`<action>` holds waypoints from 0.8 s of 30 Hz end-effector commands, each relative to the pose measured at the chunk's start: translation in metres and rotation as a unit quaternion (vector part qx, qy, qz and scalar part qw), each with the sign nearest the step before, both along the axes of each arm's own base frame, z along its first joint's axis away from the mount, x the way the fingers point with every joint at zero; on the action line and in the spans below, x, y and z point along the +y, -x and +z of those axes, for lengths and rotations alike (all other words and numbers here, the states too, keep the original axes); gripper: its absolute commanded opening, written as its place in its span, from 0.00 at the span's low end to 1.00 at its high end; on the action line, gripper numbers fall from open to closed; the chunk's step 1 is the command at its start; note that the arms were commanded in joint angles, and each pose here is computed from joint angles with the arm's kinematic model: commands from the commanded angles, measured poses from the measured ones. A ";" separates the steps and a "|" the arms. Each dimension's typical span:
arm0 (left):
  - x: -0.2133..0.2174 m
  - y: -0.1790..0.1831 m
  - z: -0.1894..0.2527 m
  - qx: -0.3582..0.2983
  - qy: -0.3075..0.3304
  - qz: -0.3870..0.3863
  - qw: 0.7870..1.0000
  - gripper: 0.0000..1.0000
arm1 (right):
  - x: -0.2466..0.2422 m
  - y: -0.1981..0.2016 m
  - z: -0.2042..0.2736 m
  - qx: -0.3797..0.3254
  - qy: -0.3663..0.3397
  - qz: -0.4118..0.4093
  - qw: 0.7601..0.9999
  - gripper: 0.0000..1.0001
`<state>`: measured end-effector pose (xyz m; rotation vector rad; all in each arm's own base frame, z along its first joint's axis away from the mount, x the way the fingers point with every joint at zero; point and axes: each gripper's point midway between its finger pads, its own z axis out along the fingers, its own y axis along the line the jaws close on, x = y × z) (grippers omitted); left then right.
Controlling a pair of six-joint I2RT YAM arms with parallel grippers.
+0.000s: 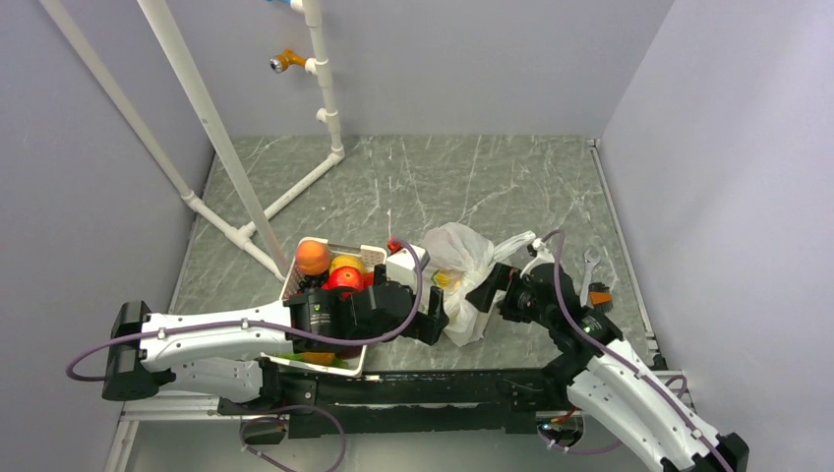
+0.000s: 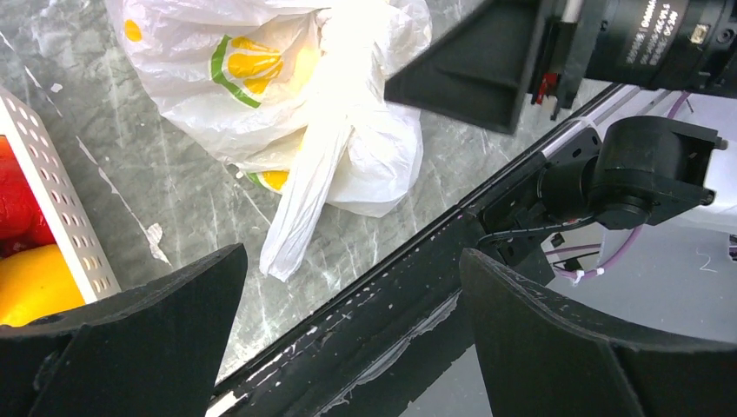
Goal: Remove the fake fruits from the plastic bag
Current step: Move the plastic bag to the center of the board, then untie the plastic bag at the center of the board.
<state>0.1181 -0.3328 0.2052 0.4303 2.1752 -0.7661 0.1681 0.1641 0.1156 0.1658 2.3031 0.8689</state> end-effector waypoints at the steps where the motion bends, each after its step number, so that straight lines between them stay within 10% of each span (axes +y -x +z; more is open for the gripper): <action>1: 0.000 -0.001 0.011 0.001 0.012 0.012 1.000 0.99 | -0.045 -0.028 -0.001 0.022 0.082 -0.154 0.984 0.99; 12: 0.013 0.004 -0.002 0.014 -0.003 0.005 1.000 0.99 | -0.012 -0.061 0.006 -0.035 0.140 0.015 0.989 0.99; 24: -0.005 -0.073 -0.009 0.037 -0.012 -0.020 0.999 0.95 | 0.027 -0.023 0.014 -0.024 0.058 0.150 0.987 0.64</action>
